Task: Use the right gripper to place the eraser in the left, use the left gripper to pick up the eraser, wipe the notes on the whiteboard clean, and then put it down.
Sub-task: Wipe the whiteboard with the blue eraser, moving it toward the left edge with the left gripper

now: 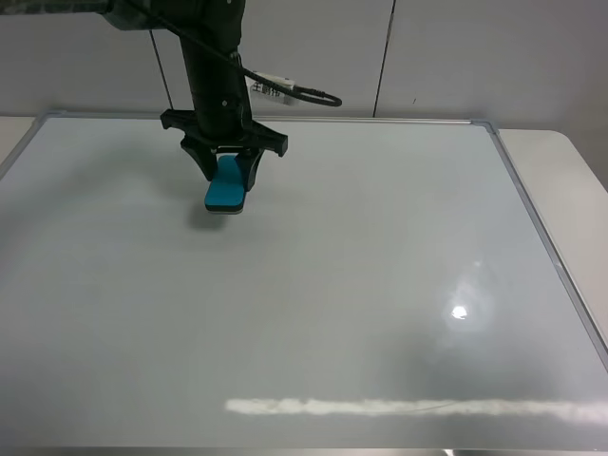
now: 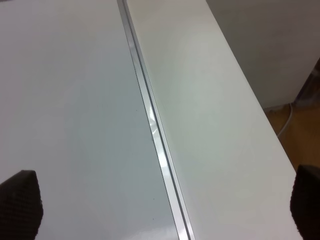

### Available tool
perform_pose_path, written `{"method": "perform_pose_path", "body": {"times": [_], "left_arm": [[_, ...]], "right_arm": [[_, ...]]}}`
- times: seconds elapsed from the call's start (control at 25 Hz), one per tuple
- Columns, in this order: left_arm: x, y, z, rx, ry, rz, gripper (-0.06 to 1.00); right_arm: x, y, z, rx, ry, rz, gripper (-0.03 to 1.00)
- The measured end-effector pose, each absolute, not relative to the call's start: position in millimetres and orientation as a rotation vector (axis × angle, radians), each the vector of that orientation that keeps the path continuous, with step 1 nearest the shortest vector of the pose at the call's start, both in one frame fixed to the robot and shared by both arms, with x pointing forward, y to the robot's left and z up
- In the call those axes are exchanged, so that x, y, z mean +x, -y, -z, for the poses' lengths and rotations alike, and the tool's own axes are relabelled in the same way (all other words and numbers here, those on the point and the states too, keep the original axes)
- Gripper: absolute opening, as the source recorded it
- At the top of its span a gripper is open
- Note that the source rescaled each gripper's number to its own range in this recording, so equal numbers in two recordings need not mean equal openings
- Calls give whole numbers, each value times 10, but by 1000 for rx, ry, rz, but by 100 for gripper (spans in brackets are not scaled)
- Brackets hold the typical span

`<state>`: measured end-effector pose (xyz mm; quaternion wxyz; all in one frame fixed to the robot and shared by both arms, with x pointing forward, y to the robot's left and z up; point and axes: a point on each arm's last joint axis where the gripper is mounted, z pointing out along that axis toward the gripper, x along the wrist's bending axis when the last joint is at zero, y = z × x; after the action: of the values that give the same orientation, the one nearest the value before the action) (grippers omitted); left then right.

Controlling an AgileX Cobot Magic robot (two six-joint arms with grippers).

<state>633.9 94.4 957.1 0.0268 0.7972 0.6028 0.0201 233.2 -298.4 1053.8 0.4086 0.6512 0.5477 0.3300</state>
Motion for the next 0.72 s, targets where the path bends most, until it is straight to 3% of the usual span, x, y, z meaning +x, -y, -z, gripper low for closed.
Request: {"method": "perform_pose_path", "body": {"times": [0.32, 0.72], "left_arm": [[5706, -1167, -9468, 2353, -1898, -4, 0], [5693, -1166, -9651, 2259, -1837, -63, 0]], "right_arm": [[2332, 2984, -10538, 1641, -1380, -832, 100], [2332, 2984, -10538, 1641, -1380, -832, 100]]}}
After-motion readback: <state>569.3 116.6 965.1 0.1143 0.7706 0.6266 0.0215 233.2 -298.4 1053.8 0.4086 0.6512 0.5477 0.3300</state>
